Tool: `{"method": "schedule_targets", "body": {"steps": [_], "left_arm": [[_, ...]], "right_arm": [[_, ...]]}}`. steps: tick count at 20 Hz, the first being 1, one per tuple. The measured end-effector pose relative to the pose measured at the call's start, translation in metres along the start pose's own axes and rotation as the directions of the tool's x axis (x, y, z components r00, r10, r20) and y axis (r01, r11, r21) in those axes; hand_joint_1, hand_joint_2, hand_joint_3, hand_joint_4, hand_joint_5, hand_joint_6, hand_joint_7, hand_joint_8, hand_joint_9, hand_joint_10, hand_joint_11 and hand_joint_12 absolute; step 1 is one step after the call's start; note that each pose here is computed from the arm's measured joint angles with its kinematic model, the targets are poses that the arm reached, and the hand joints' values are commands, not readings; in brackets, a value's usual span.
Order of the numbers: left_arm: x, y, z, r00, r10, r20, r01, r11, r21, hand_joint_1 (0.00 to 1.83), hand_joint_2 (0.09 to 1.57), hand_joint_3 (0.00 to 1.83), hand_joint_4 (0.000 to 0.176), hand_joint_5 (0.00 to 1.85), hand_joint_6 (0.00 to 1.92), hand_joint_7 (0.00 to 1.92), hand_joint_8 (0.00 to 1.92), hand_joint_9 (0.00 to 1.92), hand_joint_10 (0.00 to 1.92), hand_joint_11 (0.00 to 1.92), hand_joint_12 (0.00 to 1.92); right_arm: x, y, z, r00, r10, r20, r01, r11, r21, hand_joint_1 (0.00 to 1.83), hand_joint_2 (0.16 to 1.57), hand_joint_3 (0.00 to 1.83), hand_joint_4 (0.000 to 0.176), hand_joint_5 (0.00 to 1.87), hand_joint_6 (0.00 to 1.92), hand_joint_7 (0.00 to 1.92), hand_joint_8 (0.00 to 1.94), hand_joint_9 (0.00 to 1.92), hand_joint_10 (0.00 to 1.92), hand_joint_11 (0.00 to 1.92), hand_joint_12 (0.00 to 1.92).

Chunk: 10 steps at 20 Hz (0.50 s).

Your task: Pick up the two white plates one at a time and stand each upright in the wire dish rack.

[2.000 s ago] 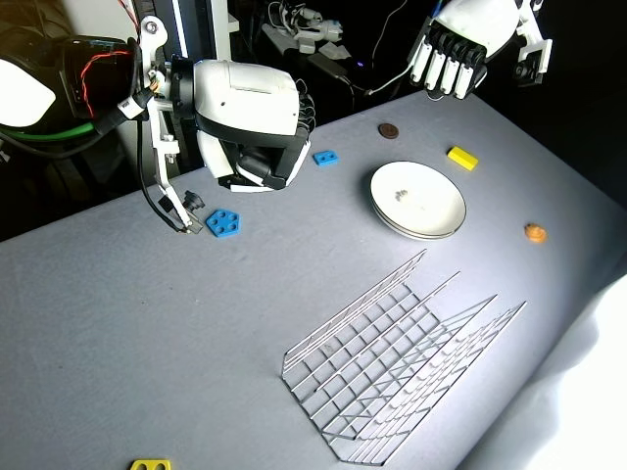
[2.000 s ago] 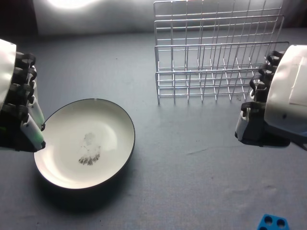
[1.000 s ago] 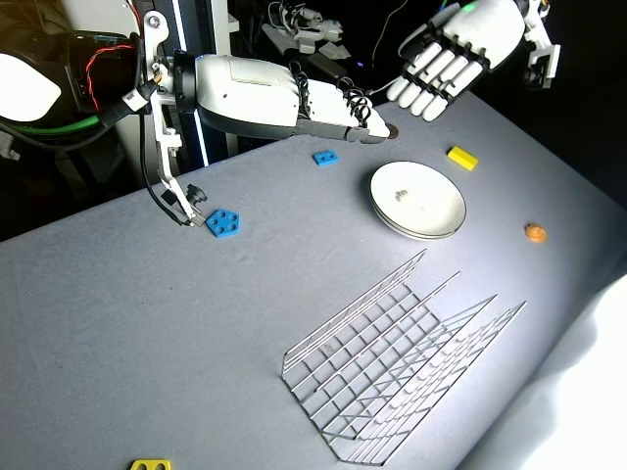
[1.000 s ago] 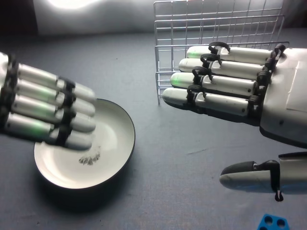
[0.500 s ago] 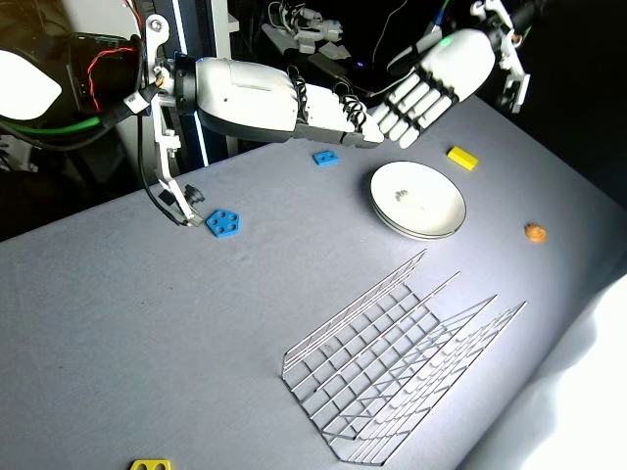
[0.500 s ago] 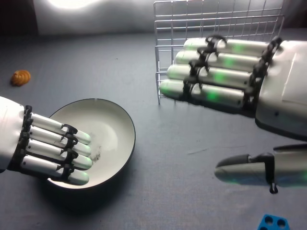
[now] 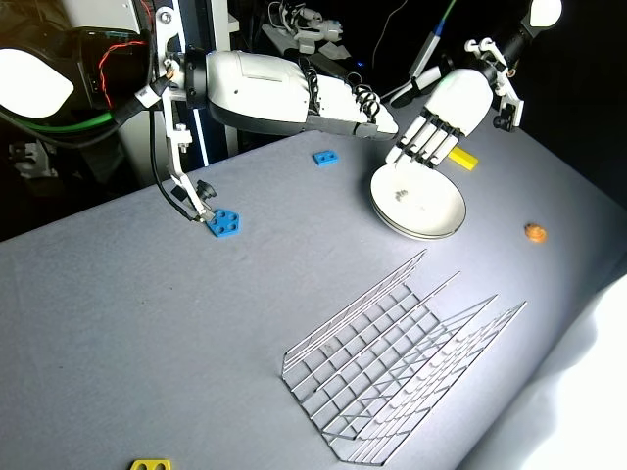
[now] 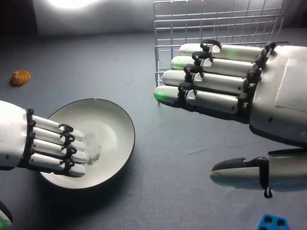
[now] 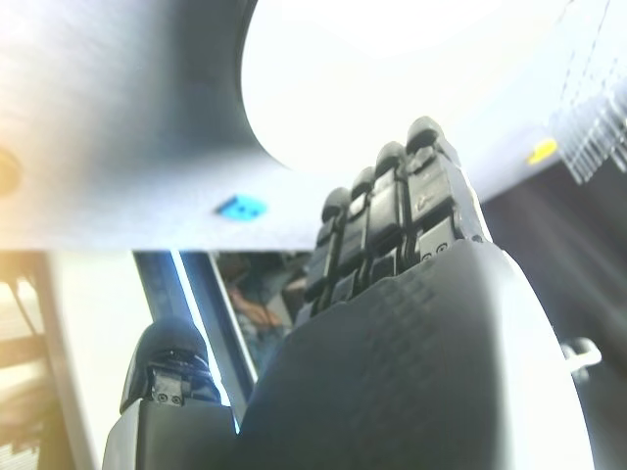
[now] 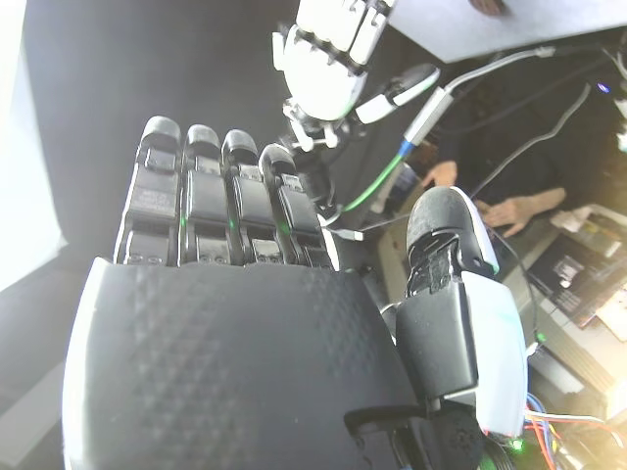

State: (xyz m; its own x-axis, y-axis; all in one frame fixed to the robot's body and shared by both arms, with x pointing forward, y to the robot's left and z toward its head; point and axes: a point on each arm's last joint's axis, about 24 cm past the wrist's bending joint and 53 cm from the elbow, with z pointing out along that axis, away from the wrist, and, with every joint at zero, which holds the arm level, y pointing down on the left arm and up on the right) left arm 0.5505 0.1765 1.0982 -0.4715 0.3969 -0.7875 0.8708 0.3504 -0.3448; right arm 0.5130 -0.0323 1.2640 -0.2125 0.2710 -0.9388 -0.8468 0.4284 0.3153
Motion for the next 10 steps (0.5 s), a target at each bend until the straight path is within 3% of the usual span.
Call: {"method": "schedule_targets", "body": {"steps": [5,10], "left_arm": [[0.006,0.016,-0.001,0.999,0.044,-0.012,-0.044,0.9976,-0.053,0.0,1.11,0.0,0.0,0.0,0.0,0.0,0.0,0.0,0.0,0.0,0.0],[0.013,0.027,-0.001,0.9989,0.038,-0.025,-0.04,0.9955,-0.086,0.0,1.11,0.0,0.0,0.0,0.0,0.0,0.0,0.0,0.0,0.0,0.0]], "right_arm": [[0.0,0.0,0.0,1.0,0.001,0.002,-0.001,1.0,-0.002,0.0,1.27,0.01,0.0,0.0,0.0,0.0,0.0,0.0,0.0,0.0,0.0],[-0.001,0.002,0.0,1.0,0.0,0.007,0.0,1.0,-0.007,0.0,1.26,0.0,0.0,0.0,0.0,0.0,0.0,0.0,0.0,0.0,0.0]]}}
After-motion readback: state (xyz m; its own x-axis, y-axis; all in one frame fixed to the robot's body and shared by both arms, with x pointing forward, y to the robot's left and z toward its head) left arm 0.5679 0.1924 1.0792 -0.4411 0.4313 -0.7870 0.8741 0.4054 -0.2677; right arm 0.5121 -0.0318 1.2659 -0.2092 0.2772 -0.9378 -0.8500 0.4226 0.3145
